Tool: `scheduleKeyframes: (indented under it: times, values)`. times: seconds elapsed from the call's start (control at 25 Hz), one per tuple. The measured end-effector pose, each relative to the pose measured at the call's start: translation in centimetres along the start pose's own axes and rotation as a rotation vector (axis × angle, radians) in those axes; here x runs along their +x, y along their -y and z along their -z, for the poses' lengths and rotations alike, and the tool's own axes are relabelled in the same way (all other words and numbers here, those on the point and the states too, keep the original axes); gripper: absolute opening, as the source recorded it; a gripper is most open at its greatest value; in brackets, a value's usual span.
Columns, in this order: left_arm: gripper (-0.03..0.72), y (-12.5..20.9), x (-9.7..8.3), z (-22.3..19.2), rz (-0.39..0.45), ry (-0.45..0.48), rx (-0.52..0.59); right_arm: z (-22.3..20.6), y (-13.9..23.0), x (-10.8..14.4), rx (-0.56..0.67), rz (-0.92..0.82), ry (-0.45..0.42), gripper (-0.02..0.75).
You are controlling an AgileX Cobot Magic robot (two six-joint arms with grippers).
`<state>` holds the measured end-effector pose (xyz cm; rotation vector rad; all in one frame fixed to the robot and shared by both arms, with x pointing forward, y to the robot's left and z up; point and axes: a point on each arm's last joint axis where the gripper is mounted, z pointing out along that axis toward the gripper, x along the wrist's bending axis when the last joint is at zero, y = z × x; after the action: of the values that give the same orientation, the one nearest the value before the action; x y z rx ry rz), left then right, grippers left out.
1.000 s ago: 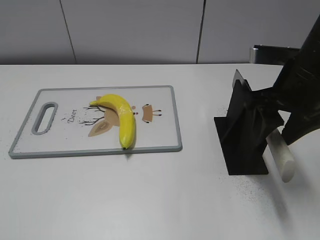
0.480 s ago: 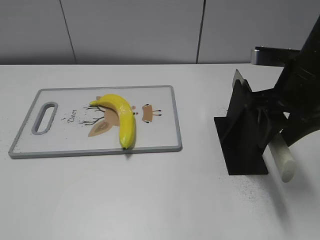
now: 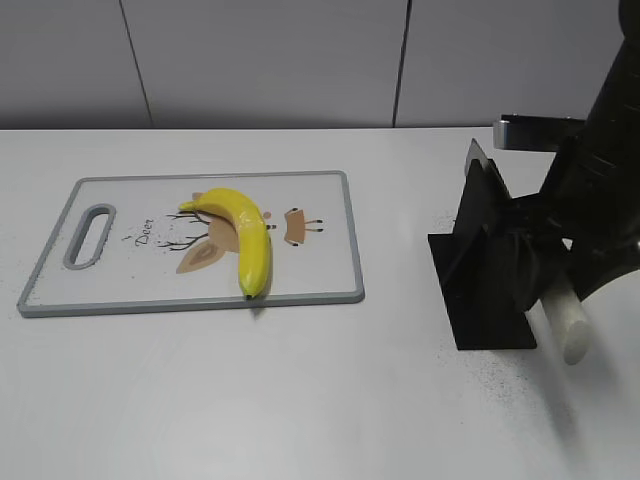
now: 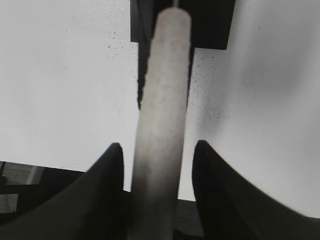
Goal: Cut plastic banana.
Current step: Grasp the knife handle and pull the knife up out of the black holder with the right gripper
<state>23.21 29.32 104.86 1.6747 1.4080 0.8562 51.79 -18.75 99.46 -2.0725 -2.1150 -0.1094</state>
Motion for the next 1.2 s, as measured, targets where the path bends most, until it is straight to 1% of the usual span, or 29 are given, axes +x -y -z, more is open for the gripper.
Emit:
scheduleKeyframes:
  times: [0.08,0.2,0.68,0.84,1.2]
  values:
    - [0.563,0.0,0.0,0.0,0.000,0.000,0.000,0.0,0.0,0.0,0.002,-0.004,0.000,0.323]
    - [0.563,0.0,0.0,0.0,0.000,0.000,0.000,0.0,0.1,0.0,0.009,-0.027,-0.002,0.188]
    - [0.563,0.0,0.0,0.0,0.000,0.000,0.000,0.2,0.2,0.0,0.001,-0.044,-0.005,0.193]
    - [0.563,0.0,0.0,0.0,0.000,0.000,0.001,1.3,0.6,0.1,-0.026,-0.040,-0.015,0.193]
    - [0.563,0.0,0.0,0.0,0.000,0.000,0.001,5.2,1.8,0.5,-0.136,-0.015,-0.041,0.193]
